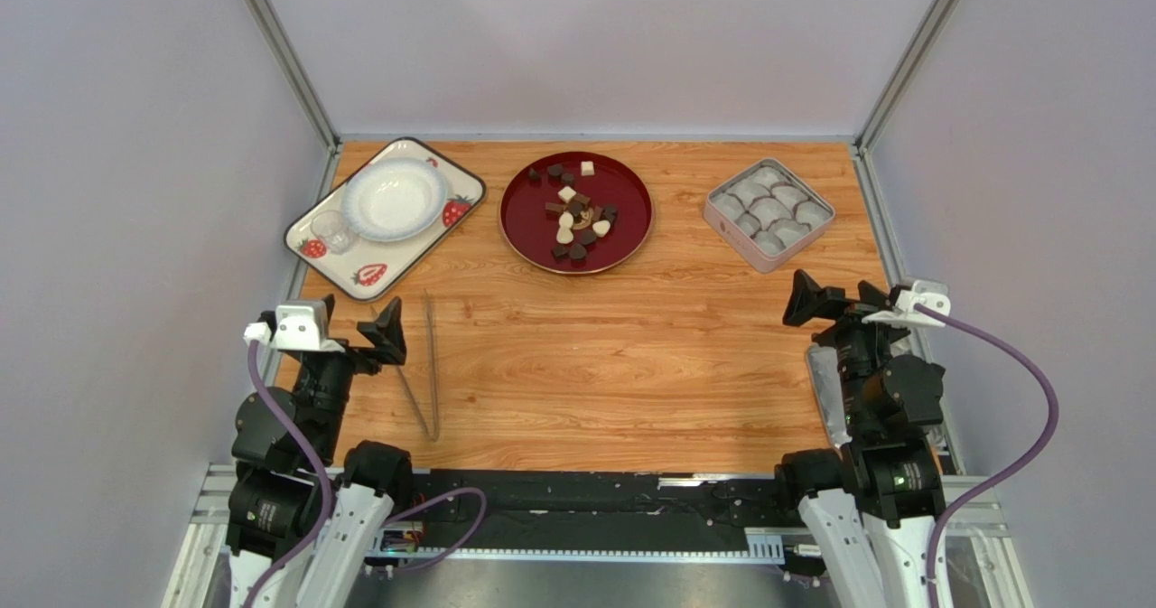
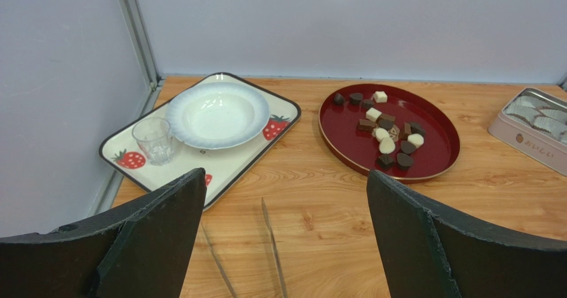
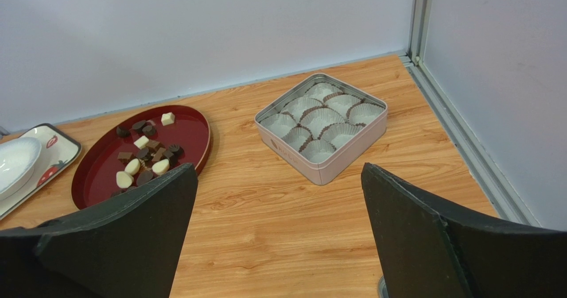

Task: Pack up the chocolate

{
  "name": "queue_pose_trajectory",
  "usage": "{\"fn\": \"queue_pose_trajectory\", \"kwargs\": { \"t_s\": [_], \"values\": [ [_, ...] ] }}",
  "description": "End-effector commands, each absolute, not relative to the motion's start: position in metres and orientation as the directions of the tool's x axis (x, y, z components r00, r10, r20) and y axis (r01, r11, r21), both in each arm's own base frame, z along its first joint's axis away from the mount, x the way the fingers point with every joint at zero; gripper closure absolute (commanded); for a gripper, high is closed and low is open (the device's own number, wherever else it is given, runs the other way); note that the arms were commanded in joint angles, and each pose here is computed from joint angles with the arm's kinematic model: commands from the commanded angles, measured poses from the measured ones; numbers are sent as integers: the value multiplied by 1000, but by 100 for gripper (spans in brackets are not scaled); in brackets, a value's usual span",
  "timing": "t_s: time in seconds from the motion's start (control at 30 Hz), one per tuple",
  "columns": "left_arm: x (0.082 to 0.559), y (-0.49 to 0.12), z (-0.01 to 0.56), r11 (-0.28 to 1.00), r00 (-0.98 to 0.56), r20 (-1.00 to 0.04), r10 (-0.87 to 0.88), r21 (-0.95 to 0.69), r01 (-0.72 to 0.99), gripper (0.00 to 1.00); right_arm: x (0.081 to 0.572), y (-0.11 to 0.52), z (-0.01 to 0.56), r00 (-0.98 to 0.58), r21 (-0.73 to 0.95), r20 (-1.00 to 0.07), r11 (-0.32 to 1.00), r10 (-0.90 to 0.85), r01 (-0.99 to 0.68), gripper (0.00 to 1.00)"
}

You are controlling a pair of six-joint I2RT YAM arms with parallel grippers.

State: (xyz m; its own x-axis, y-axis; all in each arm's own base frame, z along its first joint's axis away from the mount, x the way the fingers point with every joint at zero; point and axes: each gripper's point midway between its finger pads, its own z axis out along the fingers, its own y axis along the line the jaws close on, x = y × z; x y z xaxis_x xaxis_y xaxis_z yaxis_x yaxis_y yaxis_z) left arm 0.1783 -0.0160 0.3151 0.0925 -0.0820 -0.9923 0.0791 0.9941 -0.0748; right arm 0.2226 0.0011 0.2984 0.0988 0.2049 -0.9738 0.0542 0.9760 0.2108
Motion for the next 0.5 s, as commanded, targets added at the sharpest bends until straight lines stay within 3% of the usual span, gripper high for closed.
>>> {"fn": "queue_pose_trajectory", "kwargs": {
  "t_s": [0.0,0.27,0.47],
  "values": [
    [175,-15,320,993,125,-987,-99,-89,80,1,226,18,312,74,249,-965,968,251,-28,1],
    [170,-13,322,991,140,-983,-121,-110,78,1,265,68,283,-222,319,-935,929,277,-185,1],
    [164,-9,319,985,125,-978,-169,-163,54,1,297,90,258,-405,366,-876,907,261,-207,1]
  ]
}}
